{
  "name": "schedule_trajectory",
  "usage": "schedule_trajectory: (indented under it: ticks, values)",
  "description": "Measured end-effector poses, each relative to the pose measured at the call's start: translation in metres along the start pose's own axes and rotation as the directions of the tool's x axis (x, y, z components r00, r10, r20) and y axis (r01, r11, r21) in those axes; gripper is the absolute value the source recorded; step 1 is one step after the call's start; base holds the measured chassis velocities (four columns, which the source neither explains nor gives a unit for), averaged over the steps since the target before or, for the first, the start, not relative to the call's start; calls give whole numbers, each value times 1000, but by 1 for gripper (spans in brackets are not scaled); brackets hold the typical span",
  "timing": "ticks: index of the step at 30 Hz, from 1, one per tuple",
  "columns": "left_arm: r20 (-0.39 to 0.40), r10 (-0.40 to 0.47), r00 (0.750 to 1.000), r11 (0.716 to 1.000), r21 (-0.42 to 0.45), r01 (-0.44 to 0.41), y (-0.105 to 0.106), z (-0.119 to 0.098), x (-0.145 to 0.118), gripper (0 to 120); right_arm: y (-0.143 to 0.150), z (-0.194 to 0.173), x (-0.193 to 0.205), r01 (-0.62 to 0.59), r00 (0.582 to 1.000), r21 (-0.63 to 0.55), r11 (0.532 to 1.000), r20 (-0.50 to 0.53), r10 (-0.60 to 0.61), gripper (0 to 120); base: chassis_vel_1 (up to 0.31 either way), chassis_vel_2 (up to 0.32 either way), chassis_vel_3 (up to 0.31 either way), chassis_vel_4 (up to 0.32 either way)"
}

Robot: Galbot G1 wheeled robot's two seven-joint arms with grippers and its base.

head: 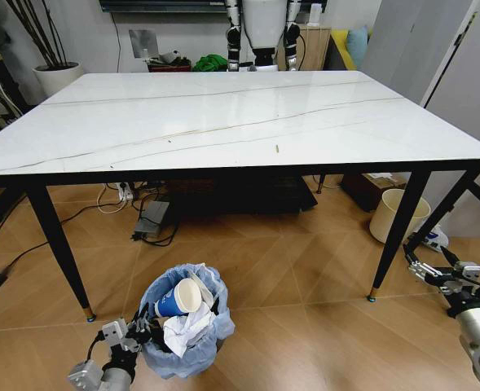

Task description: Pick up the trash bin and place the trash from the table into it.

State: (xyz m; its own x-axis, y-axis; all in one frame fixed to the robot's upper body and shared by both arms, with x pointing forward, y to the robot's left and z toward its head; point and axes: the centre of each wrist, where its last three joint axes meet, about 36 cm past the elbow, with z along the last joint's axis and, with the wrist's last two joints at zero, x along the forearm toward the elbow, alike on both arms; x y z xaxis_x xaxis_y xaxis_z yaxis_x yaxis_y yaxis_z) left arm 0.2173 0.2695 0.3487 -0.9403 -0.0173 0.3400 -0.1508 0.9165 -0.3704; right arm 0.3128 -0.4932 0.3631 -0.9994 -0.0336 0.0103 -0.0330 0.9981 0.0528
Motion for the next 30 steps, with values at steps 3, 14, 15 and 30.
schedule_trajectory:
  ticks: [3, 14, 15, 30]
  values:
    - [1, 0, 1000, 1000, 0, 0, 0, 0, -1, 0, 0, 0, 0, 0, 1000, 0, 1000, 0, 0, 100, 0, 0, 0, 0]
    - [-7, -9, 1000, 1000, 0, 9, 3, 5, -4, 0, 0, 0, 0, 0, 1000, 0, 1000, 0, 0, 100, 0, 0, 0, 0]
    - [-8, -10, 1000, 1000, 0, 10, 3, 5, -4, 0, 0, 0, 0, 0, 1000, 0, 1000, 0, 0, 100, 0, 0, 0, 0]
    - [-9, -16, 1000, 1000, -11, 16, 6, 7, -4, 0, 0, 0, 0, 0, 1000, 0, 1000, 0, 0, 100, 0, 0, 0, 0]
